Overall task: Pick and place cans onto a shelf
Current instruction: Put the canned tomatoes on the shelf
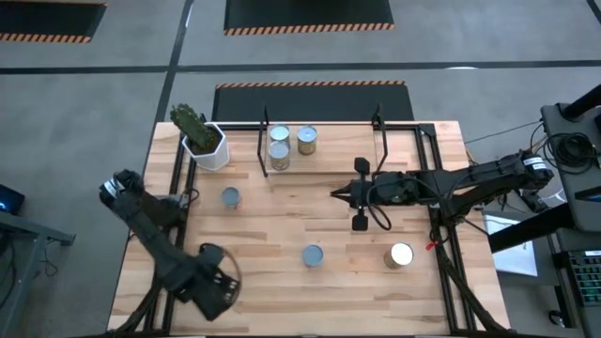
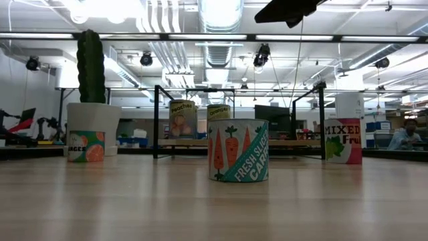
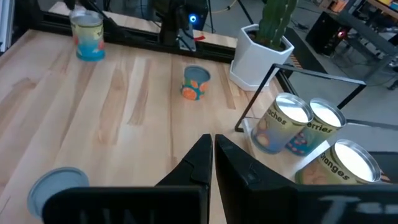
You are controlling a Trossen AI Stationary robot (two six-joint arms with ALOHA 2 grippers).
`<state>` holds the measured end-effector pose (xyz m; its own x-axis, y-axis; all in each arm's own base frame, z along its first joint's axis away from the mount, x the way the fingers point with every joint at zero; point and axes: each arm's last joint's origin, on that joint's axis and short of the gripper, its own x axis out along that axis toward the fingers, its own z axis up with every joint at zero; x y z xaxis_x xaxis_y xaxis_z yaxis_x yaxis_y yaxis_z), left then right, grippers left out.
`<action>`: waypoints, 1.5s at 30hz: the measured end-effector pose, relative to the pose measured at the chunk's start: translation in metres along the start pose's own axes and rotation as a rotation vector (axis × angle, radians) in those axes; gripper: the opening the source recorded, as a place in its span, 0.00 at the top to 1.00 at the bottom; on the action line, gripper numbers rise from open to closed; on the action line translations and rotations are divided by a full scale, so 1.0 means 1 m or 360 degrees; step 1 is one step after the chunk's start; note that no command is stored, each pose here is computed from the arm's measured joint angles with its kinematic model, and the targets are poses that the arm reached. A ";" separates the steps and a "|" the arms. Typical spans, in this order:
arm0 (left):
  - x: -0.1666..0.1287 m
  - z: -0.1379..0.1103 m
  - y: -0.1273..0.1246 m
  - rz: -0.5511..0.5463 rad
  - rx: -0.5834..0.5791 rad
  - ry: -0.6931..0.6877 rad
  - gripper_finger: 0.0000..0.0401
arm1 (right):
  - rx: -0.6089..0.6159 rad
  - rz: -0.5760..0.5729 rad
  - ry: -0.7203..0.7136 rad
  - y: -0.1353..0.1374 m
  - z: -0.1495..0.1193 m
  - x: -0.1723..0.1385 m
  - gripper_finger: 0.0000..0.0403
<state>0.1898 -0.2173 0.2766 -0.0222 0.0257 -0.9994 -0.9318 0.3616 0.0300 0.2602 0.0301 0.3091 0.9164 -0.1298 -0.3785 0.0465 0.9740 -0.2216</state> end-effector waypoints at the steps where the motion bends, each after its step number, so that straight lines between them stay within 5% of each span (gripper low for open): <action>1: 0.000 -0.004 0.007 0.0047 -0.0043 -0.0028 0.24 | 0.0000 0.0000 0.0000 0.000 0.000 0.000 0.98; 11: -0.005 -0.027 0.041 0.0145 -0.0246 -0.0168 0.24 | 0.0044 0.0002 -0.0007 0.000 0.000 0.000 0.98; 34: 0.024 -0.026 0.047 0.0192 -0.0261 -0.0222 0.23 | 0.0089 0.0019 0.0046 0.001 -0.003 0.001 0.98; 45: 0.025 -0.030 0.050 0.0242 -0.0230 -0.0172 0.05 | 0.0097 0.0019 0.0048 0.001 -0.004 0.001 0.98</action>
<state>0.1316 -0.2266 0.2526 -0.1346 0.1721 -0.9758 -0.9631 0.2088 0.1697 0.2594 0.0303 0.3053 0.9047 -0.1226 -0.4080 0.0605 0.9850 -0.1618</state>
